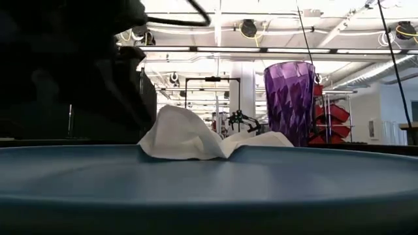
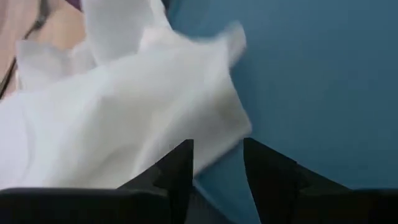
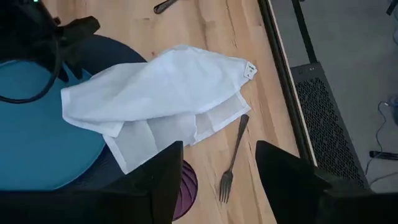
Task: Set table place
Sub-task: Fold the white napkin
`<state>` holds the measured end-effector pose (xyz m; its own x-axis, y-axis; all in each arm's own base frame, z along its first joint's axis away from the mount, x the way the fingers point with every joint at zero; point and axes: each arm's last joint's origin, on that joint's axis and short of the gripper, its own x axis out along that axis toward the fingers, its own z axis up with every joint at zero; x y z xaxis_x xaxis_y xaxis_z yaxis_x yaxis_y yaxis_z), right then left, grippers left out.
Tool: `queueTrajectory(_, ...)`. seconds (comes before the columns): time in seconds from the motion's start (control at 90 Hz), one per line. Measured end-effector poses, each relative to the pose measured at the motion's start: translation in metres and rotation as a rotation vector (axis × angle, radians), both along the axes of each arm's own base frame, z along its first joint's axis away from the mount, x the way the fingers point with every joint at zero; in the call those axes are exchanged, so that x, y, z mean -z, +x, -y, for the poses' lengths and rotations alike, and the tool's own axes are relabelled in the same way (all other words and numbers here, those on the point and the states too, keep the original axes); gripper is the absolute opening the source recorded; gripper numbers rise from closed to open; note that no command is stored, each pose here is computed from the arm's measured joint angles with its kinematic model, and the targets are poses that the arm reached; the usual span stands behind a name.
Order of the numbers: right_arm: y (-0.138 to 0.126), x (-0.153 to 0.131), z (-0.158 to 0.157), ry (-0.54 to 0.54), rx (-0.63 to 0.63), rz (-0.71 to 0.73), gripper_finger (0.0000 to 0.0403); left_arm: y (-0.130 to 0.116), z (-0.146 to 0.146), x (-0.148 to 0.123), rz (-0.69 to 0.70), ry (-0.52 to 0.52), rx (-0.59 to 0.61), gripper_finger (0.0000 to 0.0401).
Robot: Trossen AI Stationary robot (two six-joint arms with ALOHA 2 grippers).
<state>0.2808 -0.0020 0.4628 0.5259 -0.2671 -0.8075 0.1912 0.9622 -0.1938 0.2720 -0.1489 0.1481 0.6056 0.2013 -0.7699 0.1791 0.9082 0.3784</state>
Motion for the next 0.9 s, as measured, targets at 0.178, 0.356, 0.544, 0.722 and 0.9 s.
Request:
queueTrajectory(0.178, 0.0, 0.0, 0.0, -0.004, -0.006, 0.003, 0.0187, -0.011, -0.012, 0.004, -0.125, 0.21, 0.014, 0.0125)
queueTrajectory(0.356, 0.001, 0.0, 0.0, -0.005, -0.008, 0.006, 0.0187, -0.008, -0.016, 0.004, -0.131, 0.257, 0.049, 0.0125)
queueTrajectory(0.544, 0.001, 0.0, 0.0, -0.013, -0.018, 0.002, 0.0187, -0.005, -0.015, -0.02, -0.037, 0.243, 0.054, 0.0125)
queueTrajectory(0.722, 0.002, -0.001, 0.003, -0.021, -0.022, 0.014, 0.0187, -0.014, -0.034, -0.021, -0.16, 0.377, 0.029, 0.0125)
queueTrajectory(0.9, 0.002, -0.001, 0.002, -0.024, -0.027, 0.014, 0.0187, -0.019, -0.05, -0.013, -0.257, 0.411, 0.033, 0.0125)
